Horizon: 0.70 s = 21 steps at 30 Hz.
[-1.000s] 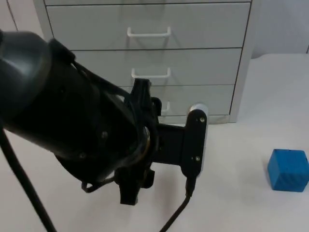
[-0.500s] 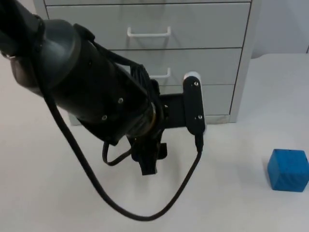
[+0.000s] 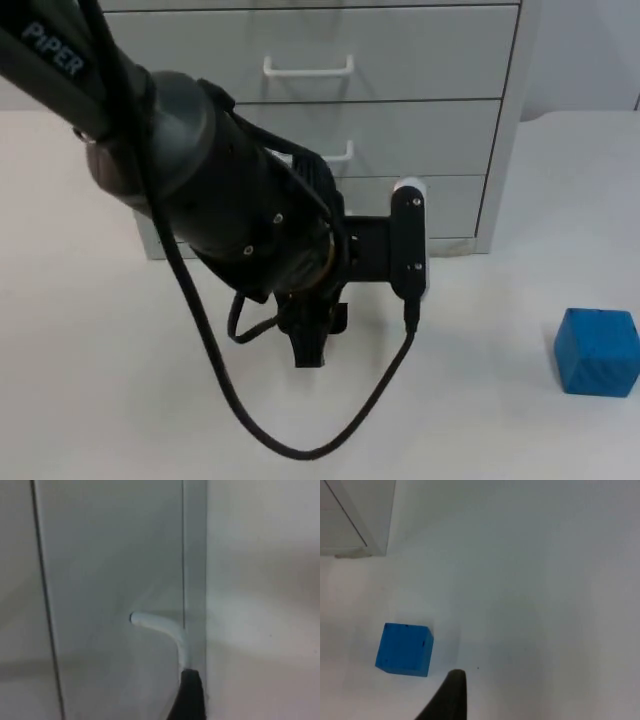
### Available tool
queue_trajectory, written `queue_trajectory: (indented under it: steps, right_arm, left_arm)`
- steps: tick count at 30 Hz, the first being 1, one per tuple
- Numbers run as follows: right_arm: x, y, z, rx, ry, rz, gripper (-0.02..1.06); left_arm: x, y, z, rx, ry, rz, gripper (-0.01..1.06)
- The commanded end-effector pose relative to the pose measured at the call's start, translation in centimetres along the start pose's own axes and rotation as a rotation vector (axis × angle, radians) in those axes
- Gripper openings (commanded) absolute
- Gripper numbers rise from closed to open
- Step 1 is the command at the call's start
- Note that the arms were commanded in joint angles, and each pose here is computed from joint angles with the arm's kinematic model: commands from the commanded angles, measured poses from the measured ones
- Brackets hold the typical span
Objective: Open the drawer with the left hand, place the block into the drawer with the right hand, then close the drawer with the left hand.
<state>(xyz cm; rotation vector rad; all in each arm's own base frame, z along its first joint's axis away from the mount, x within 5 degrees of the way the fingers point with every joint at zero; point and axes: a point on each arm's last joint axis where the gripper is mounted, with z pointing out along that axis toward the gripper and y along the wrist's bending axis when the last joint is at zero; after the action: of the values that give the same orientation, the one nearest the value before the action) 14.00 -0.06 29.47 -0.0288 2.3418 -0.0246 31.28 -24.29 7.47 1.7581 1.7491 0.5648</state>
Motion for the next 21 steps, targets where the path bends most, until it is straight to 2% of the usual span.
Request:
queue_trajectory:
  steps: [1,6,8,10,11,12,13,14,17,21]
  right_arm:
    - [-0.1,-0.1,0.0,0.007,-0.018,-0.003,1.04]
    - [-0.1,-0.1,0.0,0.007,-0.019,-0.003,1.04]
    - [-0.1,-0.1,0.0,0.007,-0.019,-0.003,1.04]
    - [-0.2,-0.1,0.0,0.007,-0.023,-0.003,1.04]
    - [-0.2,-0.1,0.0,0.007,-0.023,-0.003,1.04]
    - [-0.2,-0.1,0.0,0.007,-0.025,-0.003,1.04]
    - [-0.2,-0.1,0.0,0.007,-0.025,-0.003,1.04]
    - [-0.2,-0.1,0.0,0.007,-0.03,-0.003,1.04]
    - [-0.3,-0.1,0.0,0.008,-0.034,-0.003,1.04]
    - [-0.3,-0.1,0.0,0.008,-0.038,-0.003,1.04]
  left_arm:
    - [0.3,0.5,0.7,-0.017,0.017,-0.013,0.68]
    - [0.2,0.8,1.4,-0.006,0.007,-0.016,0.64]
    - [0.2,0.4,1.6,0.014,-0.001,-0.014,0.57]
    - [0.3,0.2,1.7,0.018,0.002,-0.012,0.41]
    - [0.3,0.2,1.7,0.018,0.002,-0.012,0.41]
    - [0.2,0.2,1.7,0.022,-0.003,-0.012,0.28]
    - [0.1,0.1,1.7,0.028,-0.004,-0.022,0.06]
    - [-0.1,-0.1,1.6,0.031,-0.004,-0.027,0.0]
    - [-0.4,-0.5,1.4,0.046,-0.004,-0.031,0.0]
    - [-1.0,-2.3,0.1,0.094,0.004,0.0,0.0]
